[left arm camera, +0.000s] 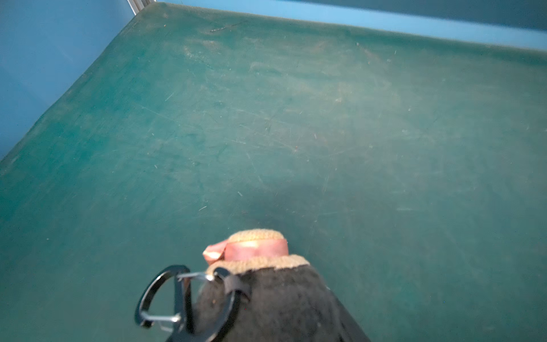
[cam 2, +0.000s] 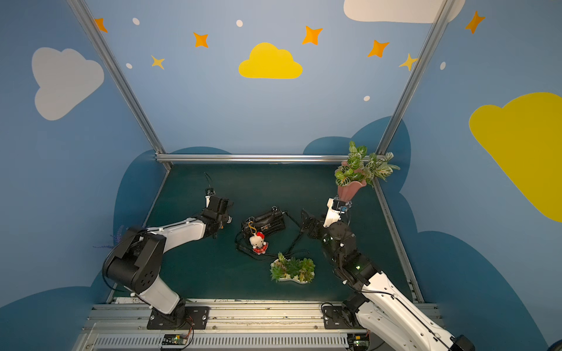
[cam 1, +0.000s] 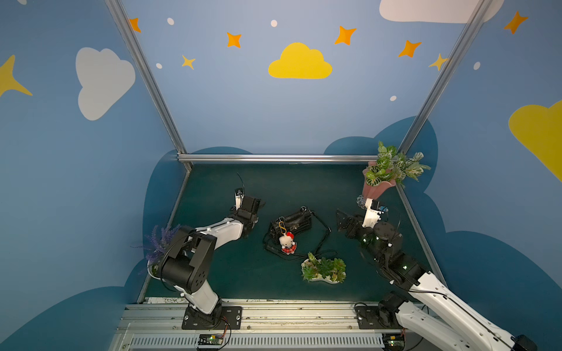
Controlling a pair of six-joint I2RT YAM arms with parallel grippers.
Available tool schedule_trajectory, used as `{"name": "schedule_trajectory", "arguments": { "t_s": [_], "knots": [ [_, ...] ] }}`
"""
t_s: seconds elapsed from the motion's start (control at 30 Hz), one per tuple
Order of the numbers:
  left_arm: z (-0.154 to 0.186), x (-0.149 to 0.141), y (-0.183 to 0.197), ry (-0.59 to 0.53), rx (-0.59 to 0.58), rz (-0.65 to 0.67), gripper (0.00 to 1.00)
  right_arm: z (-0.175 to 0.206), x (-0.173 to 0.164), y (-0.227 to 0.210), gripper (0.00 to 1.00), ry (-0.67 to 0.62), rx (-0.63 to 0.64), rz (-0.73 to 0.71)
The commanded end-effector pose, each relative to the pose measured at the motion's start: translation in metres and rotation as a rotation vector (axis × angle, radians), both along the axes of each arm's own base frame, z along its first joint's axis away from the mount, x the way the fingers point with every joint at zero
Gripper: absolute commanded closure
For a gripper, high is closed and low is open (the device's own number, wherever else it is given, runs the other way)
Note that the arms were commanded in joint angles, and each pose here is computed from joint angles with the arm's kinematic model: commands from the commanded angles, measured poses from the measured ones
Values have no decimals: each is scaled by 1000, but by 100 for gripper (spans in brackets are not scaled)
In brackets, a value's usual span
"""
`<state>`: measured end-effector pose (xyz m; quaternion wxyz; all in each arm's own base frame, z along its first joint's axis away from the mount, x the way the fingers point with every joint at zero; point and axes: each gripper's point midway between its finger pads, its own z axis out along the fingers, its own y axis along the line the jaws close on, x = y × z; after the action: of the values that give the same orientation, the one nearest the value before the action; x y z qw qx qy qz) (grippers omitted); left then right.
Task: Remove the decoration from the bag
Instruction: Place the decoration item at the center of the board.
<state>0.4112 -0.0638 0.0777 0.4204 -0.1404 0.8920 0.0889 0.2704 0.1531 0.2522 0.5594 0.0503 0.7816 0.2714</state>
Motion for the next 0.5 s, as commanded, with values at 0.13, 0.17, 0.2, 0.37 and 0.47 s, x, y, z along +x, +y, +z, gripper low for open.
{"name": "schedule_trajectory", "arguments": {
  "t_s": [0.13,0.17,0.2,0.37,0.47],
  "knots": [
    [-3,-10,-4,38,22,-10,8,2,0,-7,5,-8,11,-23],
    [1,-10,-5,30,22,-15,5,2,0,-6,5,-6,10,-21],
    [4,-10,-7,21,21,-23,1,2,0,-6,5,-3,9,-18],
    [20,-14,-13,-13,-3,-63,0,-1,0,-4,5,8,12,-11],
    [28,-20,-19,-30,-38,-96,0,-2,0,-1,5,15,10,6]
  ]
}}
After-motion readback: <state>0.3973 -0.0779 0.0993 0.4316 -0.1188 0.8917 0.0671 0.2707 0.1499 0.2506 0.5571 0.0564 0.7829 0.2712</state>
